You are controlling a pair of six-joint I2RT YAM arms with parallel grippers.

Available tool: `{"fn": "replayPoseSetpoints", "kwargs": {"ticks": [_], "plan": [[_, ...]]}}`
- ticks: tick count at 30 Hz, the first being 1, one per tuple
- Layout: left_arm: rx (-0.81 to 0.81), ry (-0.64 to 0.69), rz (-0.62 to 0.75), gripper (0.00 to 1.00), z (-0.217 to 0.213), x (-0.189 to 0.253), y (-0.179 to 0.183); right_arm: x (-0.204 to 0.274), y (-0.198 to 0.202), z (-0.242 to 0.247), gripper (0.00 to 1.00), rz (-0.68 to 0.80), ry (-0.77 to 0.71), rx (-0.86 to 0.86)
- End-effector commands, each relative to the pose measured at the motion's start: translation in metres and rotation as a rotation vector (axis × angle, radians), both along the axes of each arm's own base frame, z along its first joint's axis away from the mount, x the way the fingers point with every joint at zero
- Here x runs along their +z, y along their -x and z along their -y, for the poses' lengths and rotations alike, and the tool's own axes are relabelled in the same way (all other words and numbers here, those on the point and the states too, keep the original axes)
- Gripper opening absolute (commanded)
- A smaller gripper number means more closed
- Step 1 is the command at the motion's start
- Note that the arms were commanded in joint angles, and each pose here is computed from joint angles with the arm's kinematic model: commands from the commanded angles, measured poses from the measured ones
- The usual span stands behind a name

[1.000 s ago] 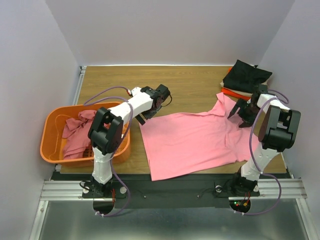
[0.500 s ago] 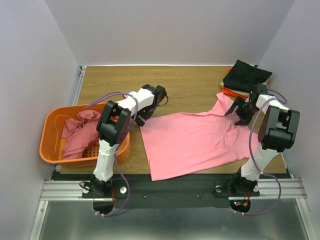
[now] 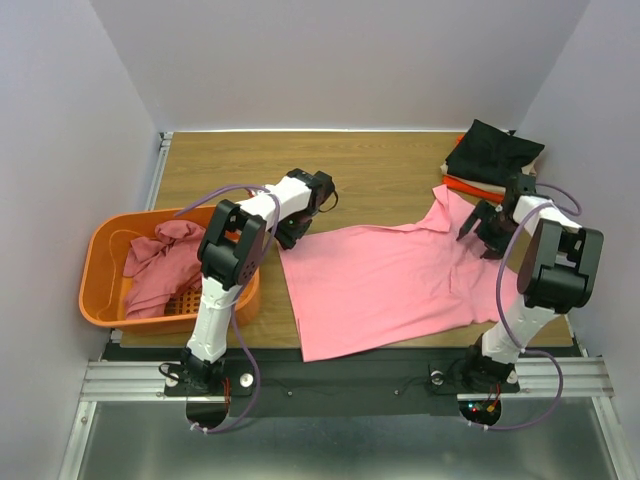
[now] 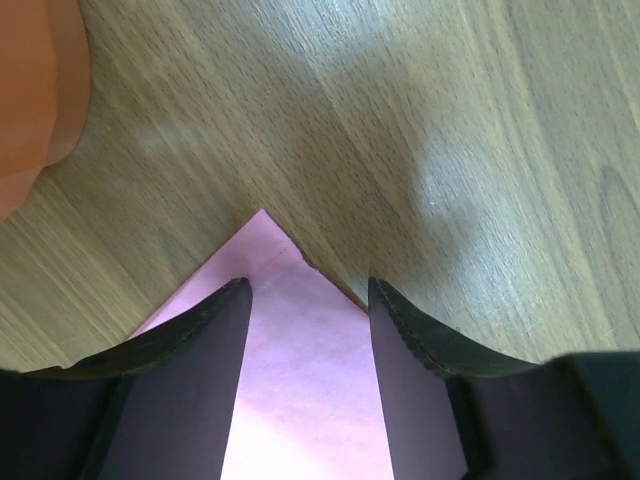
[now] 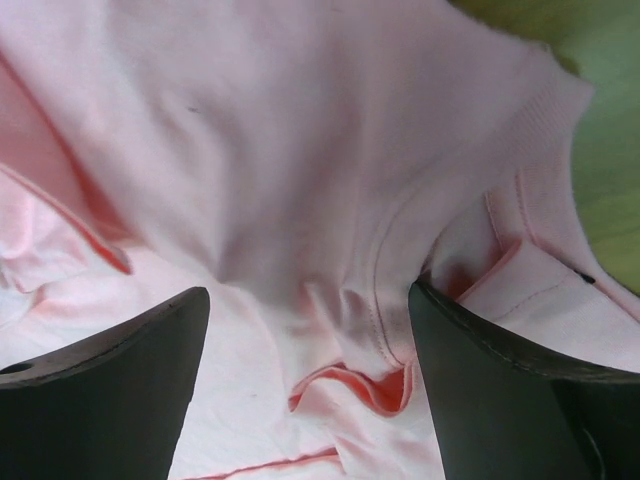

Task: Fold and stack the t-shirts
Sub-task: Fold the tshirt

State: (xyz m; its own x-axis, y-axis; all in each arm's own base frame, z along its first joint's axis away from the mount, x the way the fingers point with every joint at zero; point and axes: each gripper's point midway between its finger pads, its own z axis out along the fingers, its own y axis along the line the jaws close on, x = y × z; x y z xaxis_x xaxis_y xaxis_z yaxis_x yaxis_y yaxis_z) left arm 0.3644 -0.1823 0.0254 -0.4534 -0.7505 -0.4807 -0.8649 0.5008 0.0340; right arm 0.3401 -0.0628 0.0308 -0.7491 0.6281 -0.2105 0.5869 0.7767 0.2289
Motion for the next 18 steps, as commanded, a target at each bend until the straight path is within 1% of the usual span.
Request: {"fn": "replayPoseSetpoints", "kwargs": {"ticks": [1,6,8,12,13,15,16,18], "plan": [[0.005,-0.030,-0.036,0.57,-0.009,0.004,0.007,0.002,0.019,0.031,0.88,-0.016,0.099,-0.093],[-0.022,-0.022,-0.062,0.44,-0.008,0.000,0.012,-0.001,0.040,0.049,0.89,-0.031,0.107,-0.175],[-0.028,-0.018,-0.063,0.42,-0.008,-0.001,0.012,0.000,0.043,0.051,0.89,-0.030,0.112,-0.184],[-0.049,-0.012,-0.056,0.29,-0.006,0.000,0.009,0.020,0.032,0.057,0.89,0.029,0.138,-0.183],[-0.053,-0.010,-0.055,0.23,-0.006,0.000,0.009,0.025,0.029,0.058,0.89,0.042,0.143,-0.181],[-0.064,-0.009,-0.053,0.18,-0.006,0.001,0.008,0.037,0.025,0.060,0.89,0.064,0.152,-0.175],[-0.071,-0.007,-0.053,0.12,-0.005,0.001,0.008,0.046,0.018,0.062,0.89,0.091,0.158,-0.170],[-0.094,-0.002,-0.052,0.06,-0.004,0.001,0.007,0.059,0.012,0.063,0.88,0.119,0.160,-0.162]]}}
